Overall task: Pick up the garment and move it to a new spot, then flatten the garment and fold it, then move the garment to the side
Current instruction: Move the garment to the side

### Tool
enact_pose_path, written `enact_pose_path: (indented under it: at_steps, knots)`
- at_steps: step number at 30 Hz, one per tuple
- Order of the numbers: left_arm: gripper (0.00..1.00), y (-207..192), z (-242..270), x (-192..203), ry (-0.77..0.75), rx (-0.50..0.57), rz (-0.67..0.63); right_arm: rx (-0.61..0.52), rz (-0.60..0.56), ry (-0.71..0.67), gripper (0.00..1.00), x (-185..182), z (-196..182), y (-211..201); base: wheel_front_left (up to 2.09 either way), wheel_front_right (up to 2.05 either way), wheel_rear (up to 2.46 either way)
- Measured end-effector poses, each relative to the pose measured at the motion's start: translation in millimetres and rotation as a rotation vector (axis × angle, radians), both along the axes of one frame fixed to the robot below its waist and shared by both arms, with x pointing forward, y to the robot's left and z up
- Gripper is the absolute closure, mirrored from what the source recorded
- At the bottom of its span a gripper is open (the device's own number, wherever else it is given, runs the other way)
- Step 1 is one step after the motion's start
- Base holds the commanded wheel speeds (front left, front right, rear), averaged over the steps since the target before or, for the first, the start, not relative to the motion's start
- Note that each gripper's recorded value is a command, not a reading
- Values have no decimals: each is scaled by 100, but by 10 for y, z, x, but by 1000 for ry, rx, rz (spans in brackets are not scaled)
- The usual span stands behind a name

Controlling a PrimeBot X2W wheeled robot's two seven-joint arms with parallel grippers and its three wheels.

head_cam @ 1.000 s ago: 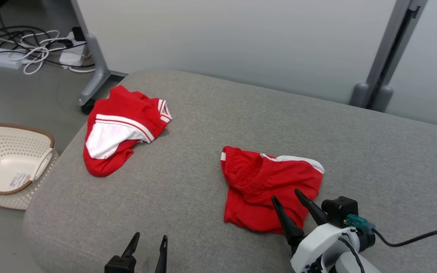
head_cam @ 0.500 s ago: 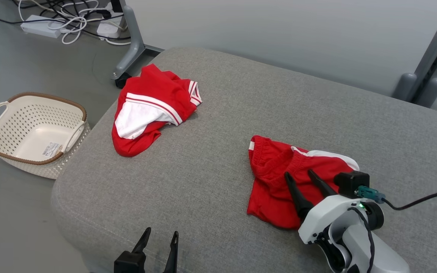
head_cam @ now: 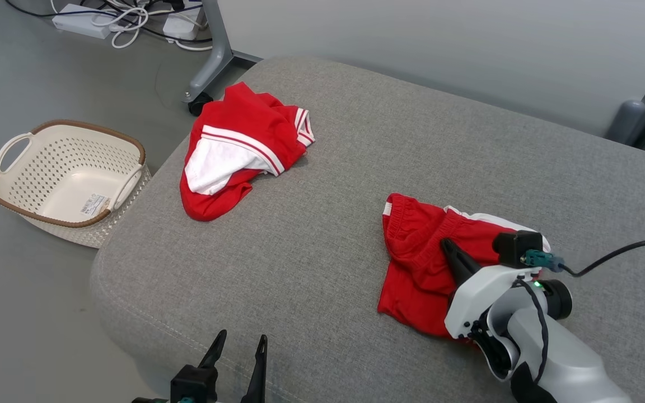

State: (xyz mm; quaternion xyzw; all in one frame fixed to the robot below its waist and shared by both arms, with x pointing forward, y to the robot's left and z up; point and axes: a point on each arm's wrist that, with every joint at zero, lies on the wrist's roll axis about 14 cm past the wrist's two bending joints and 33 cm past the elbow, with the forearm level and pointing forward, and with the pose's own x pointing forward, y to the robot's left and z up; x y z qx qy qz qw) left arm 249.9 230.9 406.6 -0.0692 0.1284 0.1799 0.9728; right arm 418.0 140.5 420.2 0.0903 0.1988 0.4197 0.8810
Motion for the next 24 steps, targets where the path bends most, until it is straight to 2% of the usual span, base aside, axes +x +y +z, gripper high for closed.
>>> enact_pose_path:
  at_steps: [10,11,12,13,16,19,24]
  knots:
    - [0,5,-12,4,5,-7,10,36,-25,-42,100,177,181,33,0,0,0]
    - [0,-2,-9,7,3,-9,8,50,-32,-46,95,195,224,36,0,0,0]
    - [0,-6,-5,9,0,-10,6,47,-31,-56,40,200,241,29,0,0,0]
    - [0,-9,0,10,-2,-10,5,41,-30,-57,0,181,228,15,0,0,0]
    - [0,-21,11,16,-10,-11,-2,11,-14,-40,0,36,109,-41,0,0,0]
    - [0,-54,18,36,-16,-14,-17,-6,3,-48,0,-10,105,-51,0,0,0]
    - [0,-98,32,43,-24,-16,-31,-24,18,13,0,-66,86,-17,0,0,0]
